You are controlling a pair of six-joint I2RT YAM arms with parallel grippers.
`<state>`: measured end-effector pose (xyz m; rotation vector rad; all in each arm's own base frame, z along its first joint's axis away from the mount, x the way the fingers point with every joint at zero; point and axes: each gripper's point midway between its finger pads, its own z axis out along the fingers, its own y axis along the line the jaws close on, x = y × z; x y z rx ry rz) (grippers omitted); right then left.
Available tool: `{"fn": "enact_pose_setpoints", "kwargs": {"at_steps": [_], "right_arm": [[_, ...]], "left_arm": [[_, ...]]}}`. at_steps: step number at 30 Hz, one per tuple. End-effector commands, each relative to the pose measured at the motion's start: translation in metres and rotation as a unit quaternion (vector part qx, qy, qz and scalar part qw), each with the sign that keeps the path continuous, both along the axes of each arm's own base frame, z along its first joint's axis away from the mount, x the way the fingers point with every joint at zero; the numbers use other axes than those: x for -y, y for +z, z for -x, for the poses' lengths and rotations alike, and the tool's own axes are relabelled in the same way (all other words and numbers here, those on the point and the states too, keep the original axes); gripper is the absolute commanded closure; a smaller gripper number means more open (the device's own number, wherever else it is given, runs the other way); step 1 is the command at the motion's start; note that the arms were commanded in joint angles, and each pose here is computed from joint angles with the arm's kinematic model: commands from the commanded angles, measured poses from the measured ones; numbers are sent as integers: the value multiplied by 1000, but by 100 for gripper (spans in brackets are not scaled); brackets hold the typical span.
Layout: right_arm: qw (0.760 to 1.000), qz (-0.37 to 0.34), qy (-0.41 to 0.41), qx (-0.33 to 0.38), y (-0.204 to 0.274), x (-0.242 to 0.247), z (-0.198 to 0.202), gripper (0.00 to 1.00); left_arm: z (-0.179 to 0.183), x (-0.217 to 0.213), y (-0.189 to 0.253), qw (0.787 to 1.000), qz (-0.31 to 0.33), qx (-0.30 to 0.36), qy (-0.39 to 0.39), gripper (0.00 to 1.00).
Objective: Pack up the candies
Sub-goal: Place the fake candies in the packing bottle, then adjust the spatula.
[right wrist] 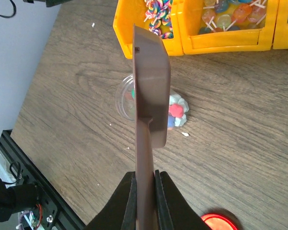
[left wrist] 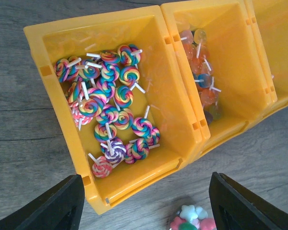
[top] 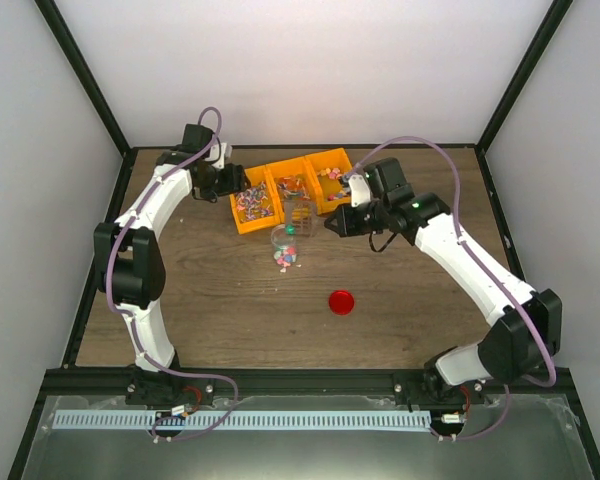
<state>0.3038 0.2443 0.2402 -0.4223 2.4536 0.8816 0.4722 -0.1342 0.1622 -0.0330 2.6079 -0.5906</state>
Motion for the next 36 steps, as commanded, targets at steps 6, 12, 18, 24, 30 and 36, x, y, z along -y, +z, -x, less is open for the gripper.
{"fn": "enact_pose_setpoints", "kwargs": {"at_steps": [6,12,18,24,30,36], "right_arm": [[999,12,-3,35,15,-2,-7,99],[999,-30,-11,38,29,-8,-7,99],[988,-143,-13,51,75,-28,-14,99],[976,-206,-61,25,91,-24,-41,99],[948,-280,-132,-78,65,-20,-62,99],[943,-306,-112,-66,73,-22,-67,99]], "left_arm": [[-5,-16,-20,999,-37,-8,23,17],[-10,-26,-26,997,-59,-11,51,15],[-18,-33,-29,994,-77,-15,77,15],[-17,-35,-39,989,-100,-25,106,16],[-23,-46,-43,980,-119,-23,156,20],[-26,-35,-25,983,-96,5,155,21]]}}
